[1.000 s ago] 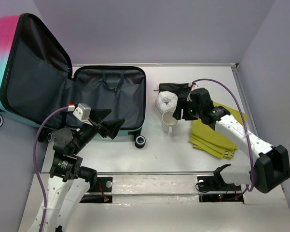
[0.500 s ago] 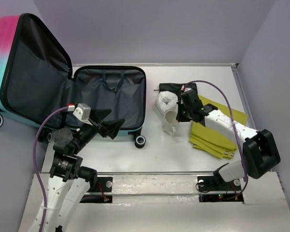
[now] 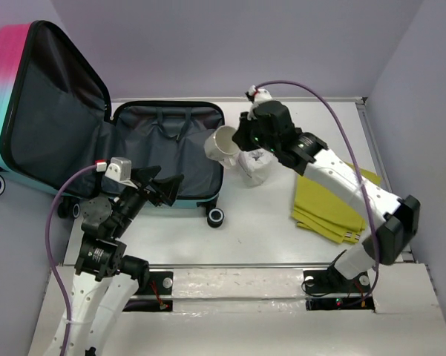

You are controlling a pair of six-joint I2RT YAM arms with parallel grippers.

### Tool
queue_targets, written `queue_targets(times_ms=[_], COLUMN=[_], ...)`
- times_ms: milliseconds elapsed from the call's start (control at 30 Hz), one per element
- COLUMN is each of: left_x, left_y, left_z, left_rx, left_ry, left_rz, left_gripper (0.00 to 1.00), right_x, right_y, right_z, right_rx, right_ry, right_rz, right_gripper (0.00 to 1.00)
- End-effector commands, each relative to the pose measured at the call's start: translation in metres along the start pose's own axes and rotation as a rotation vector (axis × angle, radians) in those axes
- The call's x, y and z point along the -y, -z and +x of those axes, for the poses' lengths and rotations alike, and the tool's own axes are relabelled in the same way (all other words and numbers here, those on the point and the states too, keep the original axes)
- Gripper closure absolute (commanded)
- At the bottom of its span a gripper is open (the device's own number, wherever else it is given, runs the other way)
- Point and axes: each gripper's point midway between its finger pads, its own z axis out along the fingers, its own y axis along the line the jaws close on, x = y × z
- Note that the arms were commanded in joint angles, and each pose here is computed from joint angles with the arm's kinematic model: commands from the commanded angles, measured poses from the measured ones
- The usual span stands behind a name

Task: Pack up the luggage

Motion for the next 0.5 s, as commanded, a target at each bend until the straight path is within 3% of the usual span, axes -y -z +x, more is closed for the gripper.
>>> queue_targets(times_ms=[0,33,67,100,133,233,467], left_x=[-0.017,-0.028,-0.033,-0.038,-0.048,-0.053,-0.057], left_y=[0.009,0.011,0.013,0.014,0.018,0.021,0.022], left_z=[-0.034,-0.034,-0.034,-0.037,-0.038,-0.040,-0.041], left_rx=[0.101,0.110,0.106,0.121,0.131,0.139,0.147], left_ry=[0.005,0.007,0.012,0.013,0.016,0.023,0.029], left_rz=[-0.151,-0.214,-0.250,-0.276,-0.337,-0.378,-0.405], left_gripper=[0.01,0.01,0.01,0.01,0.01,0.01,0.01], right_x=[-0.069,-0.071,-0.088,-0.086,-0.087,-0.098,-0.118], right_y=[-0.049,-0.085,-0.087,-0.109,-0.135,-0.157,-0.220], right_z=[-0.071,-0.059,-0.083,-0.062,-0.069,-0.090,-0.046], right_rx=[0.216,0.199,0.260,0.221,0.253,0.349,0.397], right_ry=[0.048,0.089,0.105,0.134,0.169,0.244,0.421], right_rz=[-0.162,-0.138,-0.157,-0.136,-0.112,-0.066,-0.049], right_gripper=[0.93,0.93,0.93,0.93,0.93,0.93,0.93])
